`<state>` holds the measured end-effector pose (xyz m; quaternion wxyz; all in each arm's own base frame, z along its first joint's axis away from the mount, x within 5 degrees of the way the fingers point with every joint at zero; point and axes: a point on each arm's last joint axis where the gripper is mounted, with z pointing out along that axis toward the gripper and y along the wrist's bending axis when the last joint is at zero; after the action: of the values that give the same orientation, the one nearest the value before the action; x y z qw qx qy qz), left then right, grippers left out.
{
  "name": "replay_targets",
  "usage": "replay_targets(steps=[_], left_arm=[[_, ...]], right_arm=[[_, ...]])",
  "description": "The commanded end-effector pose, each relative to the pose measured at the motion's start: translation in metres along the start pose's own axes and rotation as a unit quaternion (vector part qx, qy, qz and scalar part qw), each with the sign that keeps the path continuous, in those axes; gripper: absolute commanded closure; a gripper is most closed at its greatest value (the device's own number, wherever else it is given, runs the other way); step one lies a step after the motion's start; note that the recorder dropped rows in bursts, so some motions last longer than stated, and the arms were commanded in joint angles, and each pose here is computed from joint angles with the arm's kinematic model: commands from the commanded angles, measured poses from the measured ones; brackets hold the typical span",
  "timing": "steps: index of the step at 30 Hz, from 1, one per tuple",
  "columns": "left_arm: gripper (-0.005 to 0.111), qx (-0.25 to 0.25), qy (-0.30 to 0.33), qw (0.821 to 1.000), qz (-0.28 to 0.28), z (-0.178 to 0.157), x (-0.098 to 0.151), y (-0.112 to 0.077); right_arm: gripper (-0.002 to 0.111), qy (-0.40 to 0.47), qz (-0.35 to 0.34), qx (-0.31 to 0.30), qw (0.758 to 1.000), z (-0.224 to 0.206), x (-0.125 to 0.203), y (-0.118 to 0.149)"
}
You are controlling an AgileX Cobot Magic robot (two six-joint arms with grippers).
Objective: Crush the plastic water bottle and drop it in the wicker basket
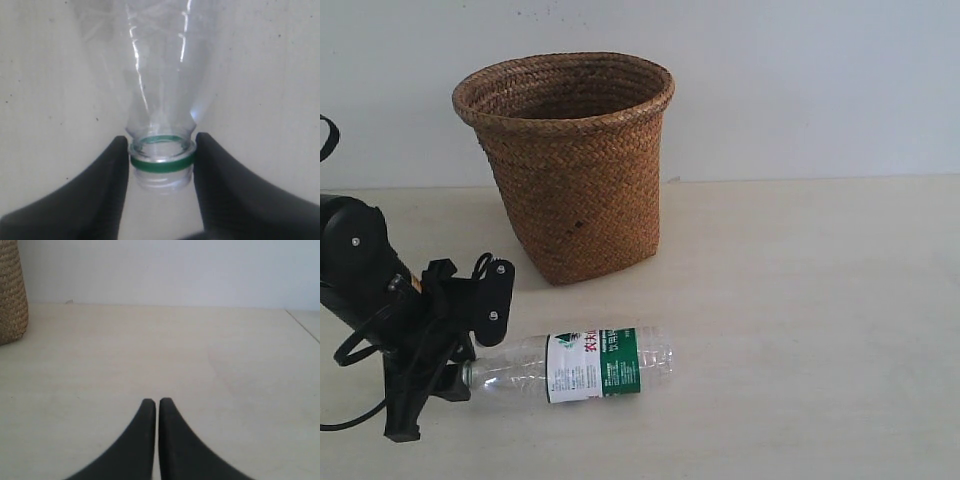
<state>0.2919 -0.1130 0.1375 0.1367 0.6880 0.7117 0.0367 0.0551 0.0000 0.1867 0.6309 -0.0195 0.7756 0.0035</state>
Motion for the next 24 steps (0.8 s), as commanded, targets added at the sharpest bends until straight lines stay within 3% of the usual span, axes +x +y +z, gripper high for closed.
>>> replay_targets(steps=[1, 9, 12, 14, 18, 22, 24], left_arm=[[0.103, 0.0, -0.003, 1.0, 0.001, -0.002, -0.002, 0.0], [0.103, -0.001, -0.003, 1.0, 0.001, -0.002, -0.002, 0.0], [0.103, 0.002, -0.003, 1.0, -0.001, -0.002, -0.002, -0.001], [0.103, 0.005, -0.007, 1.0, -0.01, -0.002, -0.002, -0.001], [0.103, 0.005, -0.01, 1.0, -0.015, -0.002, -0.003, -0.001], [0.103, 0.0, -0.012, 1.0, -0.015, -0.002, -0.003, 0.0], [0.103, 0.0, -0.012, 1.0, -0.015, -0.002, -0.003, 0.0]], right_arm=[[0.108, -0.085, -0.012, -0.008, 0.996, -0.002, -0.015, 0.002], [0.108, -0.204, 0.0, -0.032, 0.979, -0.008, -0.036, 0.006], [0.108, -0.236, 0.067, -0.052, 0.968, -0.011, -0.042, 0.006], [0.108, -0.261, 0.164, -0.078, 0.948, -0.014, -0.047, 0.006], [0.108, -0.303, 0.371, -0.15, 0.865, -0.021, -0.058, 0.003], [0.108, -0.315, 0.451, -0.195, 0.812, -0.025, -0.063, 0.003], [0.108, -0.31, 0.469, -0.209, 0.8, -0.026, -0.063, 0.004]])
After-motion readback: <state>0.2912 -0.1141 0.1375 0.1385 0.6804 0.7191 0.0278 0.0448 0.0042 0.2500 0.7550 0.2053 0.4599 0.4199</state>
